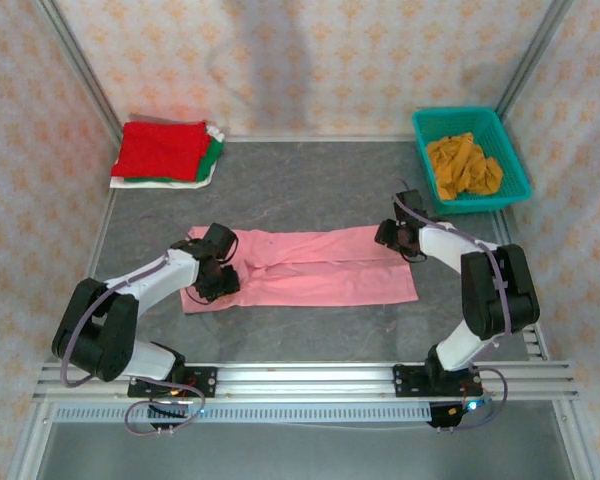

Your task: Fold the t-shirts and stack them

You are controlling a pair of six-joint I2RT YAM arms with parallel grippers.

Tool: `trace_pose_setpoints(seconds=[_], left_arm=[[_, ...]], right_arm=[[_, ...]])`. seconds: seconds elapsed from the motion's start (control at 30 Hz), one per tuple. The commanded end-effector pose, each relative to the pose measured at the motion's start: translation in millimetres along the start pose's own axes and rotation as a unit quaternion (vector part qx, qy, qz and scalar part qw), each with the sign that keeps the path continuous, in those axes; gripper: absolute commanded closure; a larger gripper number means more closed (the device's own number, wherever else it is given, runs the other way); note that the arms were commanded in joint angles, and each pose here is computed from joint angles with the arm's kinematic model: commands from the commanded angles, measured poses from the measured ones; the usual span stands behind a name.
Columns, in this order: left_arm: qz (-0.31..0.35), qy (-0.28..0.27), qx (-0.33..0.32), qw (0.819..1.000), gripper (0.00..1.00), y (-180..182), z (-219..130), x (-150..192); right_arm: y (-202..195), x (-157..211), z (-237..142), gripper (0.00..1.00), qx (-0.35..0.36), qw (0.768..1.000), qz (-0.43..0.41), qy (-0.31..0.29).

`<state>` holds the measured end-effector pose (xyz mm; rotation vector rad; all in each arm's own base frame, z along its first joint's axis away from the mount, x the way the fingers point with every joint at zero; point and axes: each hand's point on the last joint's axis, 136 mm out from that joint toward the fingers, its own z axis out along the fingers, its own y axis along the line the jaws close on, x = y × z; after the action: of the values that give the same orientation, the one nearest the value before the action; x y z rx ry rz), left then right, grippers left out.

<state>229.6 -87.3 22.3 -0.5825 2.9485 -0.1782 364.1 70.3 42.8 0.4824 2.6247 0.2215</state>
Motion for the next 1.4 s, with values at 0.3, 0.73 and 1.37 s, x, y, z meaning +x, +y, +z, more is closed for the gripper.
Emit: trace_pose_setpoints(seconds=[0.3,0.73,1.37], left_arm=[[0.0,-0.021,-0.042,0.999,1.0,16.2,-14.0,-3.1],[-0.055,-0.072,-0.075,0.993,1.0,61.5,-55.8,-5.7],[-0.103,-0.156,-0.013,0.982,0.58,63.0,-86.2,-23.3]], right_arm=[[-7.2,3.1,6.2,0.44,0.014,1.0,0.0,0.005],[-6.6,2.2,4.3,0.44,0.013,1.0,0.002,0.003],[1.1,-11.3,-23.6,0.44,0.038,0.999,-0.033,-0.021]])
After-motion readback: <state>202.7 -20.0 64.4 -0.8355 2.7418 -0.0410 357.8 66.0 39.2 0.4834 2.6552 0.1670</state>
